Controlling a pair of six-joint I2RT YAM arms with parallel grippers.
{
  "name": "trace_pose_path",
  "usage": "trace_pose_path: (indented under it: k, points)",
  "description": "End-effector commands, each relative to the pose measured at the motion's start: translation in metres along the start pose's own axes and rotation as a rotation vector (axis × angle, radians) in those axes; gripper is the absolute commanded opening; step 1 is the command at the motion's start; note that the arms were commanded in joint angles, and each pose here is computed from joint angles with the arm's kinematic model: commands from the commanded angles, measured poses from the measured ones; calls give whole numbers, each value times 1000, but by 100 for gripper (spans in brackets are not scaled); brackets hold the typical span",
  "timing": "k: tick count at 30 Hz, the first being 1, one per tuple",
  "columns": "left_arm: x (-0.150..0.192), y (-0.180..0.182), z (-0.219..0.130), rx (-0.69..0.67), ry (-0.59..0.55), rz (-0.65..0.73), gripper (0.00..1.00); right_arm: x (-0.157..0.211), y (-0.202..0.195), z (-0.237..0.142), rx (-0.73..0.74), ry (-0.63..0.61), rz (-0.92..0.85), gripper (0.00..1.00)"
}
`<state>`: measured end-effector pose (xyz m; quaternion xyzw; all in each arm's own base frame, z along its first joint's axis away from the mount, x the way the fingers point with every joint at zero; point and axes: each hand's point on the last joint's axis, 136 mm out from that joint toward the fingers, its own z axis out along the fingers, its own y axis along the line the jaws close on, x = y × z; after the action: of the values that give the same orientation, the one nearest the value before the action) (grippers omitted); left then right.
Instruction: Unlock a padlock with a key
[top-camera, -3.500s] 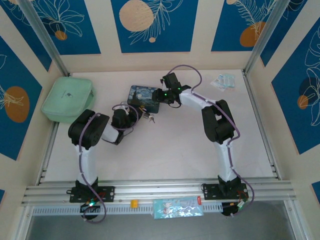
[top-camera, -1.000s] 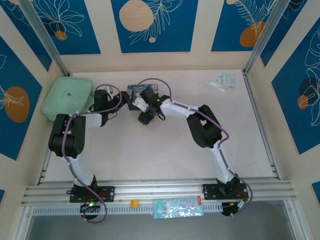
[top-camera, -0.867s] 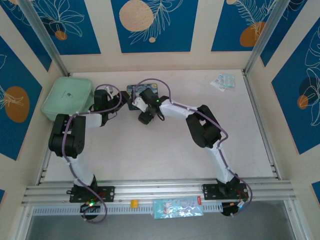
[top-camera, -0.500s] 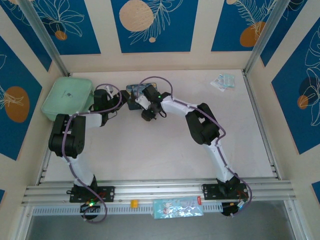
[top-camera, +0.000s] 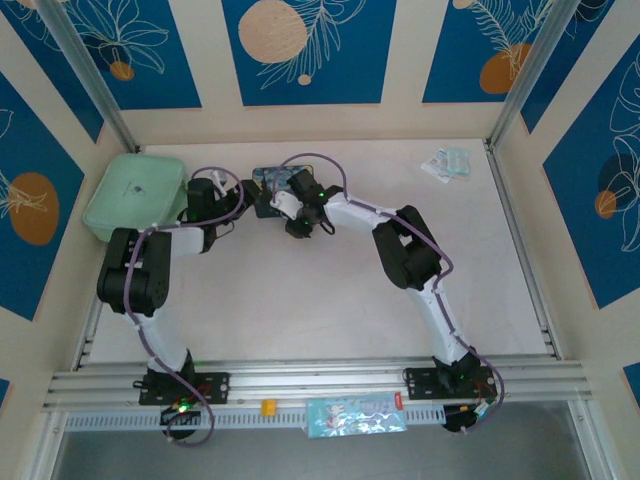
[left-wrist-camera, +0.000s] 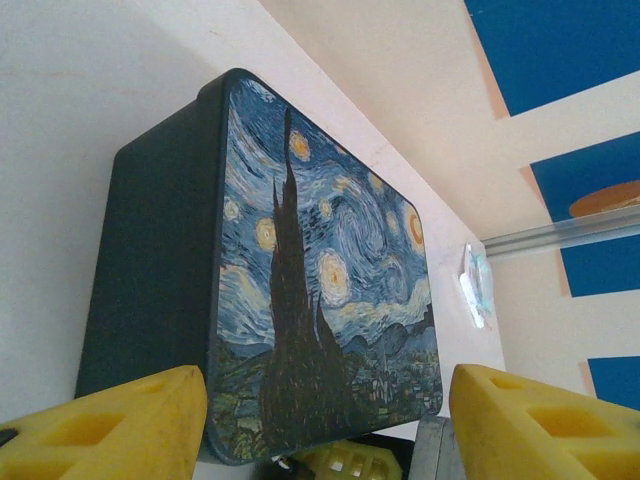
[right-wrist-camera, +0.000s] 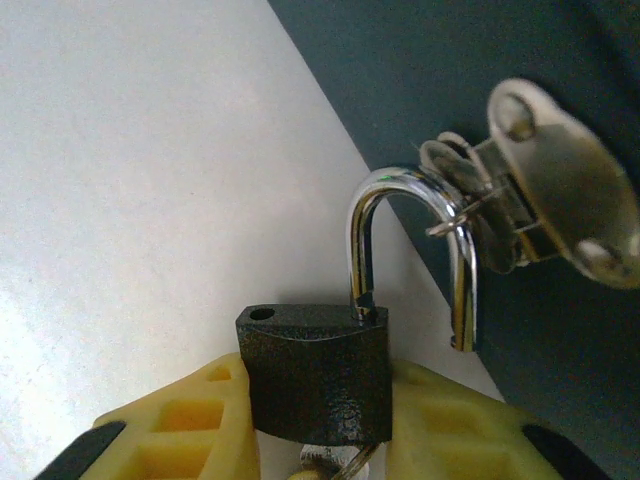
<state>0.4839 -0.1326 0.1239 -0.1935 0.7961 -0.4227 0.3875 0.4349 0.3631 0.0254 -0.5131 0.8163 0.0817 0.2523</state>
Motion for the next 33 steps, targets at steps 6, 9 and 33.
trace_pose_path:
  k: [6,9,33]
  points:
    - [-6,-11,-9,47,-12,2,65,-24,-6,-24,-27,-154,-36,0]
    - [-6,-11,-7,46,-7,2,65,-28,-10,-22,-1,-175,-60,0]
    - [-1,-12,-12,53,3,-20,64,-65,-20,7,148,-301,-526,0]
